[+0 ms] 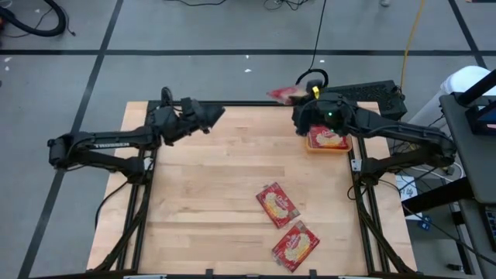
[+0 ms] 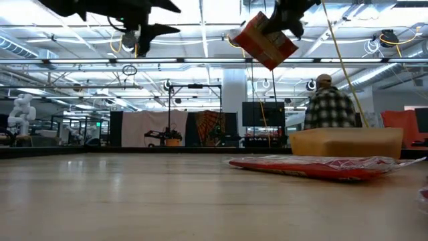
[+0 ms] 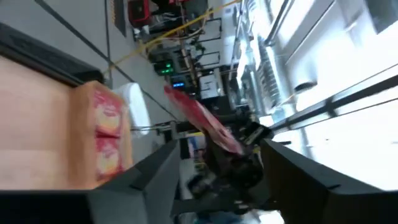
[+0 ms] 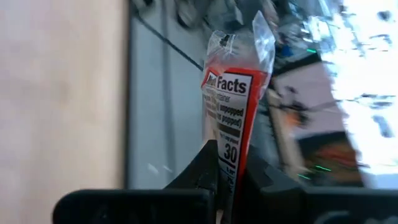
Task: Sort popcorn bags into baskets
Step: Put the red popcorn bag into the orange bin
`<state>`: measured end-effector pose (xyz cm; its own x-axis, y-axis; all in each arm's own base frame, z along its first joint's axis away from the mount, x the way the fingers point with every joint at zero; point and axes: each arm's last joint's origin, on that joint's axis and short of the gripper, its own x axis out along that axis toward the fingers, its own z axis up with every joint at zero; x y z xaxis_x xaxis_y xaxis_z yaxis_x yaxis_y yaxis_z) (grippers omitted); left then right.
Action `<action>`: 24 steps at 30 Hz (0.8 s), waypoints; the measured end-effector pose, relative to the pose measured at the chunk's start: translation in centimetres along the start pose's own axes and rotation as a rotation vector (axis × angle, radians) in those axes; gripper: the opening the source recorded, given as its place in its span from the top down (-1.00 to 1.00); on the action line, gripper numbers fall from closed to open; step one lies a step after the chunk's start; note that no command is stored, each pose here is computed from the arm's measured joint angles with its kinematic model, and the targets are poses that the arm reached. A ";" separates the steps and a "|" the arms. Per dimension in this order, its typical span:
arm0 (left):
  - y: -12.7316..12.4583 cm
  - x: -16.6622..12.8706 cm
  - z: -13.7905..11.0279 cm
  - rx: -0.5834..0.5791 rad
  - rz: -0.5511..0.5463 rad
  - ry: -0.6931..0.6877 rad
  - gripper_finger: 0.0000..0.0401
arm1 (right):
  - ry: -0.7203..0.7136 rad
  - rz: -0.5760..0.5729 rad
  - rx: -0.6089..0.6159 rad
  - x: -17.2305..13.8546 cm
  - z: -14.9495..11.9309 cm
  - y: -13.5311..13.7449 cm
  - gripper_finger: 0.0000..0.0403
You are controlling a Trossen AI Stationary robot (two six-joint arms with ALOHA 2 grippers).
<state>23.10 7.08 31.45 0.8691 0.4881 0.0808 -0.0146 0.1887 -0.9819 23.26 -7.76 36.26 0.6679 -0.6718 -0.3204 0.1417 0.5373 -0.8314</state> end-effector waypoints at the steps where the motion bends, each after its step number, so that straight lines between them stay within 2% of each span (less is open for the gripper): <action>1: -0.1 0.4 -0.2 -0.009 -0.008 0.000 -0.19 | 0.027 -0.032 -0.044 0.2 0.1 0.0 0.95; 7: -1.6 4.2 -1.2 0.069 -0.017 0.018 -0.35 | 0.095 -0.170 -0.231 1.2 0.7 -0.6 0.95; 10: -2.3 6.1 -1.2 0.105 -0.024 0.003 -0.34 | 0.090 -0.186 -0.309 1.6 1.0 -0.6 0.95; 17: -2.8 10.1 0.2 0.120 -0.027 -0.051 -0.33 | 0.070 -0.203 -0.378 2.1 1.6 -0.4 0.92; 24: -3.9 12.2 1.2 0.136 -0.065 -0.054 -0.58 | 0.058 -0.216 -0.482 2.2 3.0 0.8 0.92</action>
<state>33.21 13.32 36.46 0.8424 0.5159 0.1560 -0.0293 0.3330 -0.9425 27.07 -7.29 36.29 0.6172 -0.7756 -0.1322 -0.0899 0.0974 -0.9912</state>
